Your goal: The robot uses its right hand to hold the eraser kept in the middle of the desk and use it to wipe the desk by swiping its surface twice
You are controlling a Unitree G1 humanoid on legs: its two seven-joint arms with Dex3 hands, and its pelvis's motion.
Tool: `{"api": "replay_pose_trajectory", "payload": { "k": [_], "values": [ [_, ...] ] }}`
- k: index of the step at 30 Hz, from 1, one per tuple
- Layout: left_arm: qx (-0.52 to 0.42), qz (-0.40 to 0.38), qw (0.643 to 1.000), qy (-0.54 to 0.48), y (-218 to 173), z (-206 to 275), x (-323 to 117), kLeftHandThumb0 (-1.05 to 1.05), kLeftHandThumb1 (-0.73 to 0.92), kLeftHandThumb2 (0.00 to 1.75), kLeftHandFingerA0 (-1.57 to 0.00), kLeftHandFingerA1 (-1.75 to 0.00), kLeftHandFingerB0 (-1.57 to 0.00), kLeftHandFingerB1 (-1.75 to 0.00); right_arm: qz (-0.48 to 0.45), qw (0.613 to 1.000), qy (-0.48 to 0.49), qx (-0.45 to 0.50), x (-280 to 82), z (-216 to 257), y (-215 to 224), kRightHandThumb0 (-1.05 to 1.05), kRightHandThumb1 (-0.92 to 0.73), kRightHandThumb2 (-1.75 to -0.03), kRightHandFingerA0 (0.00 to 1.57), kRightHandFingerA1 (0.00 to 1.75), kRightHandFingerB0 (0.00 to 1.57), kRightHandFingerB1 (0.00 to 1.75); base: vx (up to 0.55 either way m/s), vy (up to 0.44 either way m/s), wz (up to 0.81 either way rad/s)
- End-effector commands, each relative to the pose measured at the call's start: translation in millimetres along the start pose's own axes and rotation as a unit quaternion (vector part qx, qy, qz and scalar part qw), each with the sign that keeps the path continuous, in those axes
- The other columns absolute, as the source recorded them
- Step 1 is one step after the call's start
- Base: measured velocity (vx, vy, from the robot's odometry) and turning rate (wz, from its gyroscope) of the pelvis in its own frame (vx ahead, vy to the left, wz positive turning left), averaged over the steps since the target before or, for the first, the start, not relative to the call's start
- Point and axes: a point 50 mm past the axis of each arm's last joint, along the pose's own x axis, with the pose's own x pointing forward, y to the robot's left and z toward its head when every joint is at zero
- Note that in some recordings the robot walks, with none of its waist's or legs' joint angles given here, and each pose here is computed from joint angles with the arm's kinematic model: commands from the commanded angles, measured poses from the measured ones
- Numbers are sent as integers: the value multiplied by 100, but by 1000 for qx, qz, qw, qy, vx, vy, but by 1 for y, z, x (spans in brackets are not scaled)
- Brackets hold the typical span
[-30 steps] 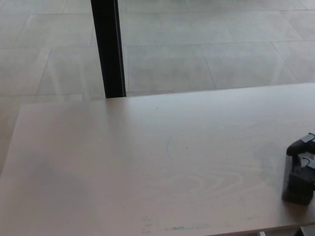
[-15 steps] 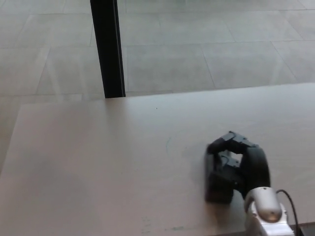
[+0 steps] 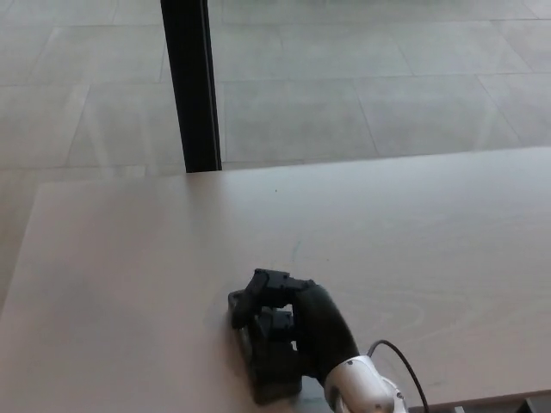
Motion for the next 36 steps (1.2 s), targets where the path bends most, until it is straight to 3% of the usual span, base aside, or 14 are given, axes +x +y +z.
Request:
{"api": "replay_pose_trajectory", "payload": {
  "k": [1, 6, 7, 8, 9, 10, 26, 27, 28, 30, 32, 34, 35, 36],
  "values": [
    [1, 7, 1000, -7, 3, 6, -1, -51, 79, 64, -48, -81, -33, -59, 15, 994, 105, -3, -23, -45, 0, -16, -46, -138, 92, 175, 76, 171, 0, 0, 0],
    [13, 15, 1000, -2, 4, 1, 0, -54, 78, 64, -54, -86, -40, -64, -7, 993, 107, -44, -25, -45, -30, -10, -50, -139, 96, 175, 80, 159, 0, 0, 0],
    [10, 14, 1000, -3, 4, 0, 0, -50, 56, 103, -60, -82, -32, -64, -10, 993, 104, -51, -25, -44, -35, -11, -51, -139, 95, 175, 80, 159, 0, 0, 0],
    [1, 13, 1000, -4, 4, -1, -1, -49, 56, 103, -59, -82, -33, -64, -23, 993, 106, -56, -24, -39, -52, -15, -54, -129, 87, 175, 71, 170, 0, 0, 0],
    [-1, 13, 1000, -4, 4, -1, -1, -49, 56, 103, -59, -82, -33, -64, -24, 992, 106, -57, -24, -38, -53, -15, -54, -129, 87, 175, 71, 170, 0, 0, 0],
    [-5, 11, 1000, -5, 5, -1, -1, -52, 78, 65, -51, -88, -36, -64, -28, 992, 104, -60, -24, -37, -57, -14, -54, -130, 87, 175, 72, 167, 0, 0, 0],
    [-14, 26, 1000, 3, 16, -6, -5, -50, 78, 66, -52, -87, -37, -64, -291, 951, 99, -25, -86, -11, -234, -15, -57, -117, 94, 175, 76, 161, 0, 0, 0],
    [-26, 25, 999, 4, 16, -6, -5, -49, 78, 65, -51, -88, -36, -64, -300, 949, 97, -21, -91, -12, -239, -24, -55, -115, 122, 146, 99, 132, 0, 0, 0],
    [-29, 27, 999, 5, 17, -7, -5, -49, 77, 65, -52, -89, -37, -64, -311, 945, 102, -22, -94, -13, -241, -18, -61, -102, 93, 175, 71, 168, 0, 0, 0],
    [-29, 31, 999, 8, 18, -8, -5, -49, 79, 64, -53, -90, -37, -63, -319, 941, 107, -27, -104, -16, -247, -19, -66, -97, 94, 175, 65, 172, 0, 0, 0],
    [-27, 30, 999, 10, 20, -9, -5, -49, 79, 64, -52, -89, -36, -62, -334, 936, 111, -22, -113, -19, -254, -30, -55, -113, 119, 141, 100, 130, 0, 0, 0],
    [-28, 28, 999, 9, 21, -10, -5, -48, 80, 64, -52, -89, -34, -61, -348, 931, 109, 3, -115, -20, -256, -20, -62, -100, 97, 175, 73, 161, 0, 0, 0],
    [-30, 29, 999, 7, 21, -10, -7, -48, 79, 65, -52, -91, -35, -62, -352, 930, 104, 11, -117, -21, -257, -29, -56, -112, 124, 144, 100, 129, 0, 0, 0],
    [-33, 32, 999, 8, 20, -10, -7, -49, 79, 65, -51, -89, -34, -62, -356, 929, 101, 13, -117, -21, -257, -18, -59, -112, 99, 175, 81, 155, 0, 0, 0]
  ]
}}
